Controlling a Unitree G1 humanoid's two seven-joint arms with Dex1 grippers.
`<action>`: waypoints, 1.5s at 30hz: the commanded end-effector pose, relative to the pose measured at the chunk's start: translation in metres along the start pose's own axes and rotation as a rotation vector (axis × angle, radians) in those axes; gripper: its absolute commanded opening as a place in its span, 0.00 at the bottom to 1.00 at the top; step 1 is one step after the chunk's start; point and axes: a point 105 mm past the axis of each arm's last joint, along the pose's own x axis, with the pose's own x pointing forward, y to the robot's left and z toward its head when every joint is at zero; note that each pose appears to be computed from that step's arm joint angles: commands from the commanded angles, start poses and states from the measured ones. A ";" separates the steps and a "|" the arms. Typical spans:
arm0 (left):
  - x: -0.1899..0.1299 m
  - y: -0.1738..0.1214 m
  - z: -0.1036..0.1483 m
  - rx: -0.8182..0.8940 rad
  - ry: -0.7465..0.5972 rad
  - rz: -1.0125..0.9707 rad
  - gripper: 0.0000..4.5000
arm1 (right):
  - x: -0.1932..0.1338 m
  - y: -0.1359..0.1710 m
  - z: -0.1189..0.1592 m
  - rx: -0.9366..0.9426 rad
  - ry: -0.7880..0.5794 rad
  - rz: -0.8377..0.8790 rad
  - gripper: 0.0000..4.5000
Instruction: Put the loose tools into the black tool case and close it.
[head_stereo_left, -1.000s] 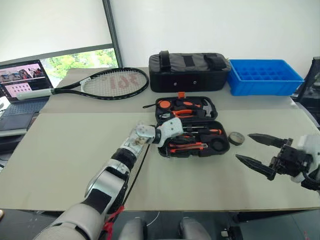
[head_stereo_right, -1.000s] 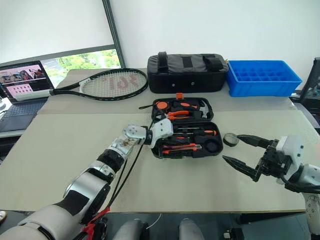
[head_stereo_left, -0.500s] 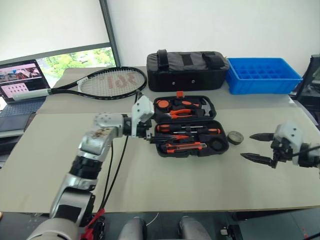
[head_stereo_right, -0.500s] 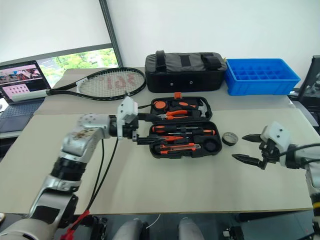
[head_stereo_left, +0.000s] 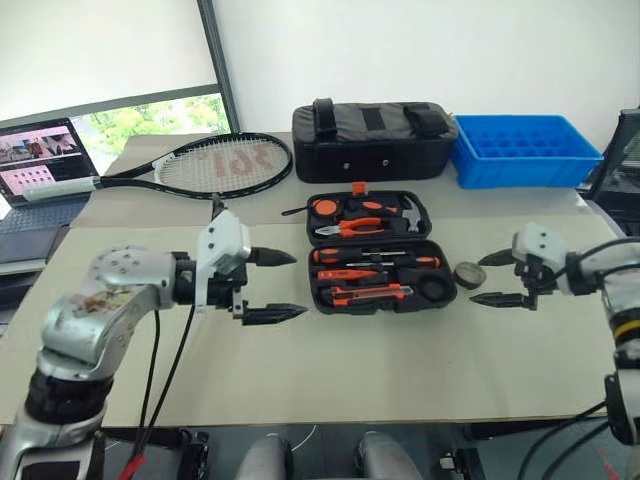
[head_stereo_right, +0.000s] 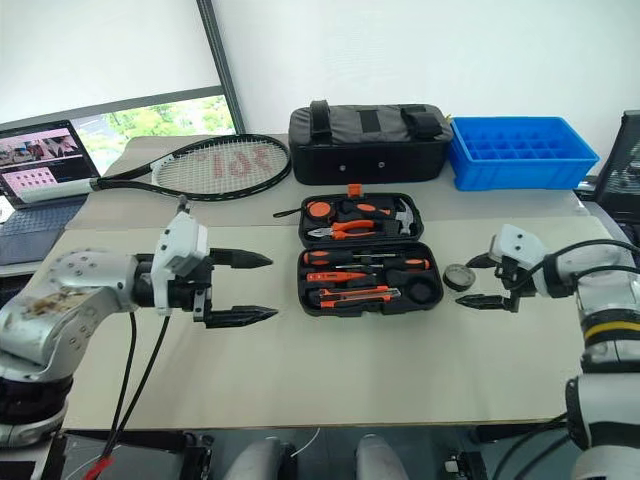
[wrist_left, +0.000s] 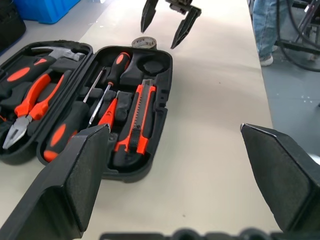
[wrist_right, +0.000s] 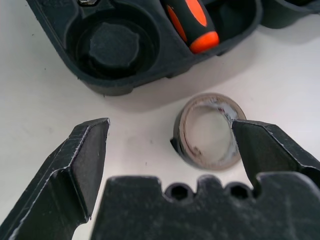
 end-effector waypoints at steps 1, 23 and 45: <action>-0.005 -0.008 0.012 0.032 -0.030 0.008 1.00 | 0.001 -0.007 0.007 -0.060 0.025 0.006 0.94; 0.005 -0.013 0.035 0.091 -0.068 -0.066 1.00 | 0.000 -0.014 0.002 -0.122 0.103 -0.022 0.01; 0.006 -0.009 0.027 0.086 -0.032 -0.086 1.00 | 0.025 0.032 0.073 -0.366 -0.031 0.261 0.01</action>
